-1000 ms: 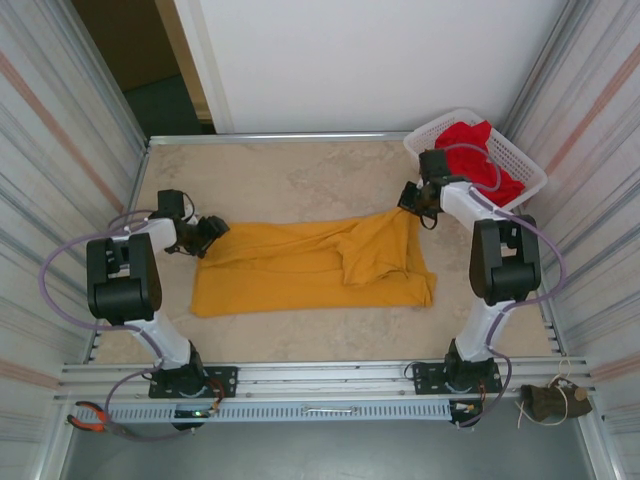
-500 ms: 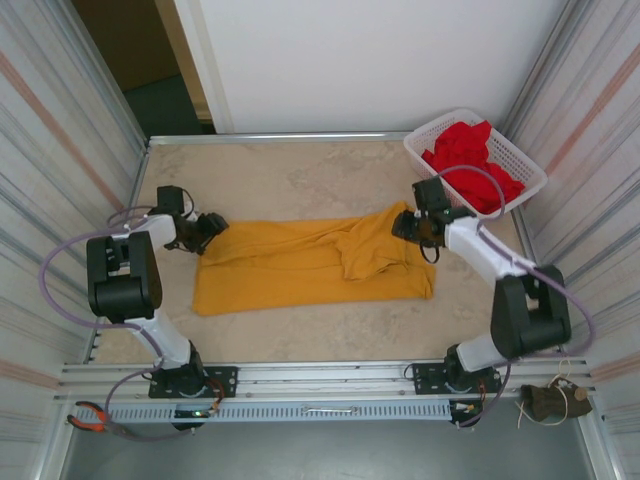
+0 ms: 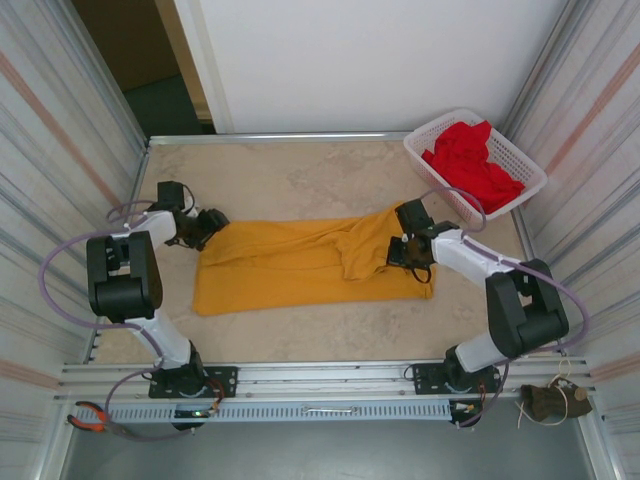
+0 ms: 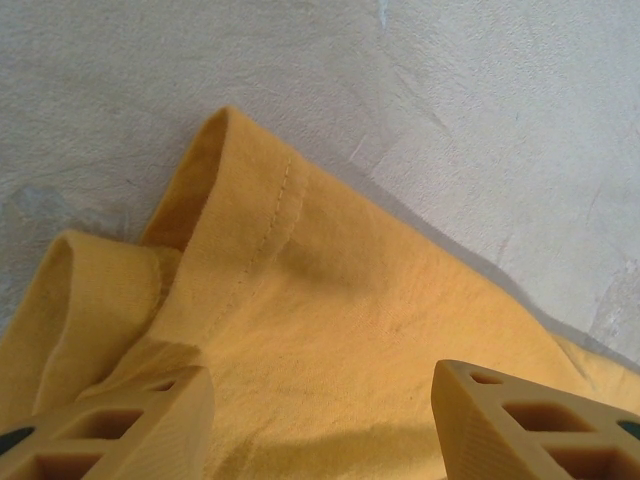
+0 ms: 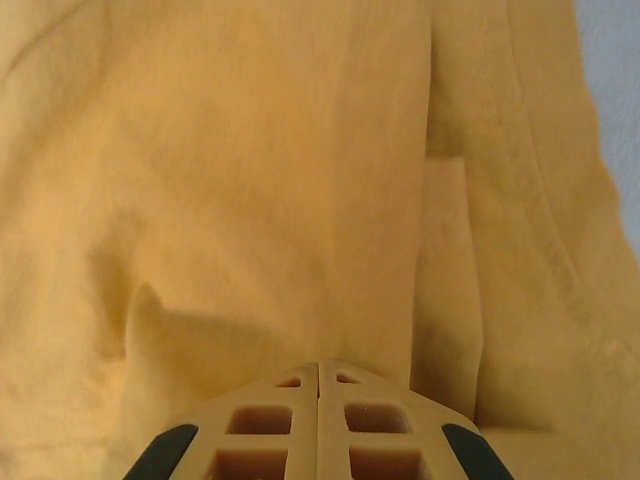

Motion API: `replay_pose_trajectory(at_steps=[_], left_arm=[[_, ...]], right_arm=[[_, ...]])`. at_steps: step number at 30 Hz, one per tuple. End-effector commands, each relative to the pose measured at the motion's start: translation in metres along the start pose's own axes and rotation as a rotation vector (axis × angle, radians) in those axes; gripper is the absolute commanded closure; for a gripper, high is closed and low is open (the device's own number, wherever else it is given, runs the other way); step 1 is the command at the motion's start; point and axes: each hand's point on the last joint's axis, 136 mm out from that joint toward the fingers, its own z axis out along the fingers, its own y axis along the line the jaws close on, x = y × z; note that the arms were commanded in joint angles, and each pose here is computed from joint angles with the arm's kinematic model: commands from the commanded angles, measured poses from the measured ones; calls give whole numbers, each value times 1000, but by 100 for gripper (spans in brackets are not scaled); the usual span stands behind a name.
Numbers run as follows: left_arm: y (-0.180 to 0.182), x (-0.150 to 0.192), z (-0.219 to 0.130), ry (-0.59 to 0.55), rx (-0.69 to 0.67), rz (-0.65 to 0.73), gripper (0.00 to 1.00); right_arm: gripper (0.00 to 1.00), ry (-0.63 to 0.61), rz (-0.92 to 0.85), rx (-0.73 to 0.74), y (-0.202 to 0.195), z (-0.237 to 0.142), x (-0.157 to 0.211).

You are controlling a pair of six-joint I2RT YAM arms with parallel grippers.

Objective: Fold the inside-out t-shirt

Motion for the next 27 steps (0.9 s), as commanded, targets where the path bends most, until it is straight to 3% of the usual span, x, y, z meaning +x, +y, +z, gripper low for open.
replay_pose_trajectory(at_steps=[1,5,12,16,19,23,27], left_arm=[[3,3,3,16,-17,15,40],[-5,-3,-3,6,1,22,40],[-52,-15,-44,-57,123,69,40],[-69,-6,-62,-70,161,93,40],[-69,6,-64,-66,181,78,39],[-55,17,-55,-46,157,58,39],[-48,15,-51,-41,144,56,39]], right_arm=[[99,68,18,52,-21,-13,41],[94,62,55,73,-34,-26,52],[90,-56,18,-55,9,-60,-7],[83,-72,-25,-97,43,-48,-36],[83,-44,-59,-124,68,-25,-46],[89,29,-111,-103,77,2,-27],[95,58,-73,-87,58,15,9]])
